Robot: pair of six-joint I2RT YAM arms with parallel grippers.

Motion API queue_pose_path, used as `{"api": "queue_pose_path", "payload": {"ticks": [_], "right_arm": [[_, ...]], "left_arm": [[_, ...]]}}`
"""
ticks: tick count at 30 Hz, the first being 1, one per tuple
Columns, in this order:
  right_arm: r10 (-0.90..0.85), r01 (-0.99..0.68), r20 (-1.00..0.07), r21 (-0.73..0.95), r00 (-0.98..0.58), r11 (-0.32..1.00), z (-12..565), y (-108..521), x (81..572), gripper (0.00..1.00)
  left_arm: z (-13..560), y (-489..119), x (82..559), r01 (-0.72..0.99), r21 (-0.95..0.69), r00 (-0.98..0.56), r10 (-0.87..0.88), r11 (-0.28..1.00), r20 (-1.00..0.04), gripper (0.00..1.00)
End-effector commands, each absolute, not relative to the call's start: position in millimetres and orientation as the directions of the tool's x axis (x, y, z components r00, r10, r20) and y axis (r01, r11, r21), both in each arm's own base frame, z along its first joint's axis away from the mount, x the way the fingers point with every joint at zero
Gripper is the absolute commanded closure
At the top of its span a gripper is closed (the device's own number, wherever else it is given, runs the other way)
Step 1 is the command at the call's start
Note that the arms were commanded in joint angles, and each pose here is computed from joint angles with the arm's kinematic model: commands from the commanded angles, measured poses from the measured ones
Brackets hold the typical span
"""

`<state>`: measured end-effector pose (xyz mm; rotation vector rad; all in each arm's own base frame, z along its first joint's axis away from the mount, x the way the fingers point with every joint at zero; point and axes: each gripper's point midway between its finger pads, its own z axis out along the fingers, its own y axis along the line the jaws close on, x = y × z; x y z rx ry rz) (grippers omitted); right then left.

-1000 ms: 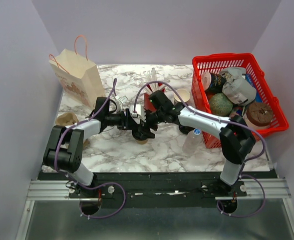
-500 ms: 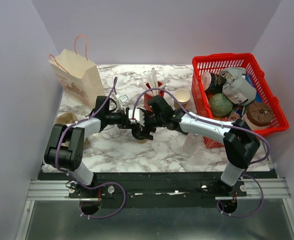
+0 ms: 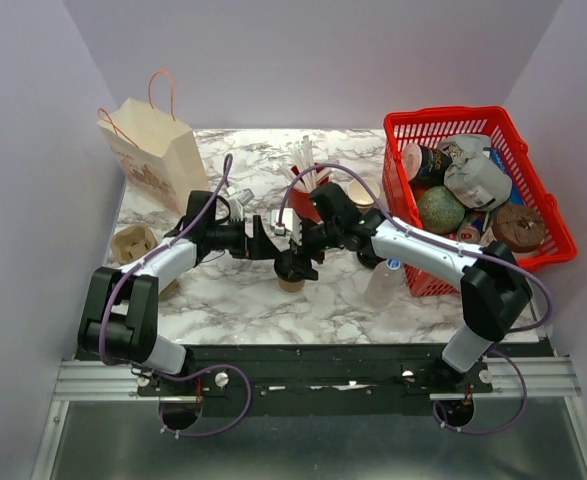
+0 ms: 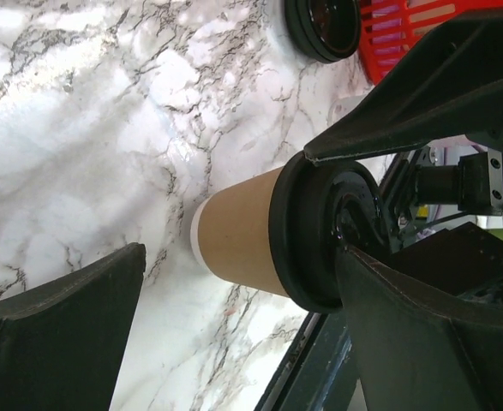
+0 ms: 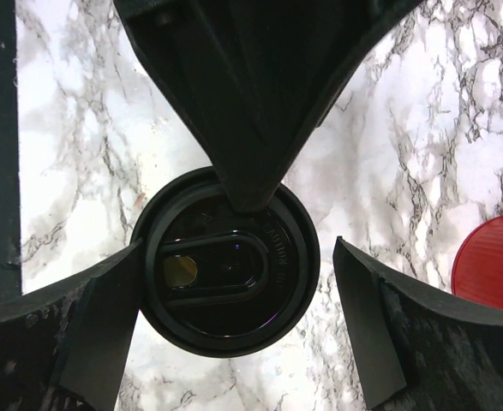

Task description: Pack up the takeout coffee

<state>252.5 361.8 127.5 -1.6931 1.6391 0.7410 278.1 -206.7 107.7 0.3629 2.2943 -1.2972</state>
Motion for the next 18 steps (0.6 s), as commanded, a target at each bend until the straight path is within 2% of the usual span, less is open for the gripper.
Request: {"api": "queue_pose_path", "payload": {"ticks": [1,7,13,18], "right_arm": [[-0.562,-0.996,-0.823,-0.08,0.08,-0.025,163.8,363.4,244.2,0.03],[-0.563,-0.994,-0.82,-0.11,0.107,-0.029,170.1,357.1,245.2,0.03],[-0.616,-0.992,-0.784,-0.123,0.079,0.03,134.0,356.6,262.5,0.09],[-0.641,-0.984,-0.761,-0.17,0.097,0.053,123.3,353.4,272.9,0.1]], "left_arm": [[134.6,-204.1,288.6,0.536,-0.658,-0.777,0.005,0.528,-0.629,0.01],[148.7,-199.3,287.3,0.569,-0.611,-0.74,0.02,0.551,-0.672,0.01],[147.6,-189.4,281.4,0.57,-0.573,-0.723,0.028,0.588,-0.69,0.01],[146.8,-191.1,264.9,0.577,-0.602,-0.733,0.024,0.552,-0.68,0.01]]}}
